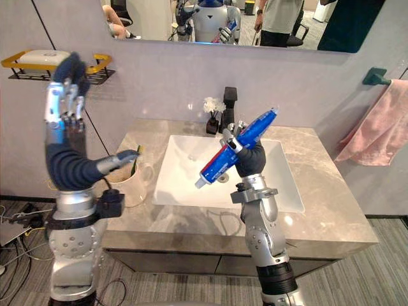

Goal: Organize washtable

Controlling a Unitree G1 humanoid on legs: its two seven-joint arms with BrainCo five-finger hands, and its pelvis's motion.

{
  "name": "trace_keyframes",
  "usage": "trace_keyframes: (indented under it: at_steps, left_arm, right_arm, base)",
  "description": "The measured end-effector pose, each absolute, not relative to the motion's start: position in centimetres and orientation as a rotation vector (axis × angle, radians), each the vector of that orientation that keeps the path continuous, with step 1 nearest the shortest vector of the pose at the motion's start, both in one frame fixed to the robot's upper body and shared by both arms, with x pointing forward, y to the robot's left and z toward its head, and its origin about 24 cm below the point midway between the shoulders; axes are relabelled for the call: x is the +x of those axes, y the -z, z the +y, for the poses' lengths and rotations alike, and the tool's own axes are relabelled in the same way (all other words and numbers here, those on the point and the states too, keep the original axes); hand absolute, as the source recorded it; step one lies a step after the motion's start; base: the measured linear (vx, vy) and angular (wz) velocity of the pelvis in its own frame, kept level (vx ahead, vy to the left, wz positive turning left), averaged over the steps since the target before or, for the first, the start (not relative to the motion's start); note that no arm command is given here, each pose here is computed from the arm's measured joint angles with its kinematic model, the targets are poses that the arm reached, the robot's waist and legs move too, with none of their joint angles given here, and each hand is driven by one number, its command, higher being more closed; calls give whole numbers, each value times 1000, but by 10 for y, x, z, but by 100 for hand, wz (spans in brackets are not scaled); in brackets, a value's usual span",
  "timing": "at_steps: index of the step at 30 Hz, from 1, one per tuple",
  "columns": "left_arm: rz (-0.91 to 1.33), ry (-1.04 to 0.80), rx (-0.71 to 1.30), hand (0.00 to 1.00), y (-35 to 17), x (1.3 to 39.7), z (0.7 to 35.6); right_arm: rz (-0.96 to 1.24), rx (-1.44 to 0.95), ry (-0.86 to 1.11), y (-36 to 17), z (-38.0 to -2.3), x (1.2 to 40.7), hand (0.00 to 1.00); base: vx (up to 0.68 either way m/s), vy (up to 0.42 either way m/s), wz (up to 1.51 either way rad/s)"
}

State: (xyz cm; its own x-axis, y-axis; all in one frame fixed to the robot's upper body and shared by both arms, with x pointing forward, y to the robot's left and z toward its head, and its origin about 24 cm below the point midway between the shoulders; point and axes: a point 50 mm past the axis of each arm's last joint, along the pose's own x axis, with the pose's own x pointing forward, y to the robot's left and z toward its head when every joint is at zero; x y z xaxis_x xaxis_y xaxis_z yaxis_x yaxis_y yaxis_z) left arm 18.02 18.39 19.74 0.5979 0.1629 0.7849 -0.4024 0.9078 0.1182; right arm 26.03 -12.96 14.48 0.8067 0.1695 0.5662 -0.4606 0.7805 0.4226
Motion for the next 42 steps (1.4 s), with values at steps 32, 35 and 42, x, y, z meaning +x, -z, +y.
trace_keyframes:
  at_steps: [32, 35, 42]
  left_arm:
    - [293, -829, 69, 0, 31, 114, 284]
    - [398, -766, 37, 0, 53, 110, 273]
    - [606, -613, -23, 0, 93, 98, 242]
  right_arm:
    - [-535, 556, -186, -133, -167, 253, 100]
    - [-548, 559, -160, -134, -171, 252, 100]
    - [-579, 576, -134, -138, -172, 250, 100]
  base:
    - [-15, -8, 2]
    - [-7, -17, 6]
    - [29, -8, 3]
